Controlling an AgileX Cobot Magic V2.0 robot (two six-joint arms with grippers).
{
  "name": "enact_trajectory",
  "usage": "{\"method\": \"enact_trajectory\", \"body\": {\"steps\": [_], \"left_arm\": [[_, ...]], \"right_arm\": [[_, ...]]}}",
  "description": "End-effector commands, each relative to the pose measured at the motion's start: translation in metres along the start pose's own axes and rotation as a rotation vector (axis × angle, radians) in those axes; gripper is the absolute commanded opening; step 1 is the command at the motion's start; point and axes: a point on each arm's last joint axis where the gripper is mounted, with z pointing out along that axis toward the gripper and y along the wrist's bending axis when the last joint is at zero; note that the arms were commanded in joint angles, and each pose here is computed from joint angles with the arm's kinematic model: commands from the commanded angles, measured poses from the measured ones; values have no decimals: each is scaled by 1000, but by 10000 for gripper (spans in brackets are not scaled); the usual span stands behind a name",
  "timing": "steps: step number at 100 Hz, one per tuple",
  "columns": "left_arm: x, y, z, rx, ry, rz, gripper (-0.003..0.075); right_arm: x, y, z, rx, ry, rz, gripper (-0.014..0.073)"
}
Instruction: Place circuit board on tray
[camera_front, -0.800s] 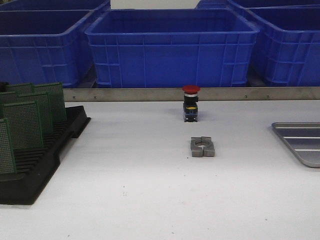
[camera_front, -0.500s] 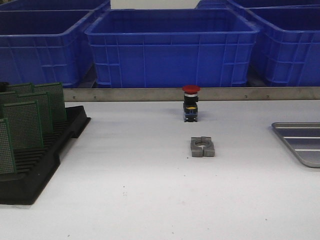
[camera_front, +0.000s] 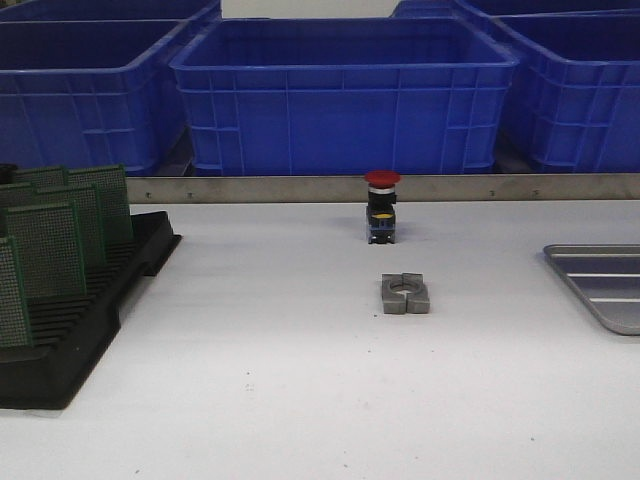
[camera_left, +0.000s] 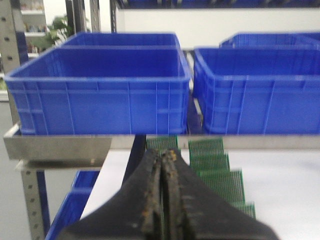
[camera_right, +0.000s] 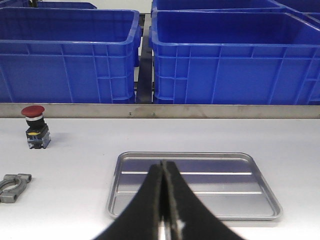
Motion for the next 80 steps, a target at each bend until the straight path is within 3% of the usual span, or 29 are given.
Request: {"method": "enact_trajectory", "body": {"steps": [1,14,27,51,80], "left_arm": [[-12,2,-3,-11,-184,-54,-20],[-32,0,-6,-3,-212,-53,-20],[-58,-5,-11,19,-142,-52,-20],[-102,-12,-9,46,93,-40,-20],[-123,-17,37,47,456,-38,-20]], "right_arm": [[-9,1,-2,-5,-105,-4,-60],[-9,1,-2,-5,-105,-4,-60],[-9,1,-2,-5,-105,-4,-60],[-9,1,-2,-5,-105,-4,-60],[-9,1,-2,-5,-105,-4,-60]]}}
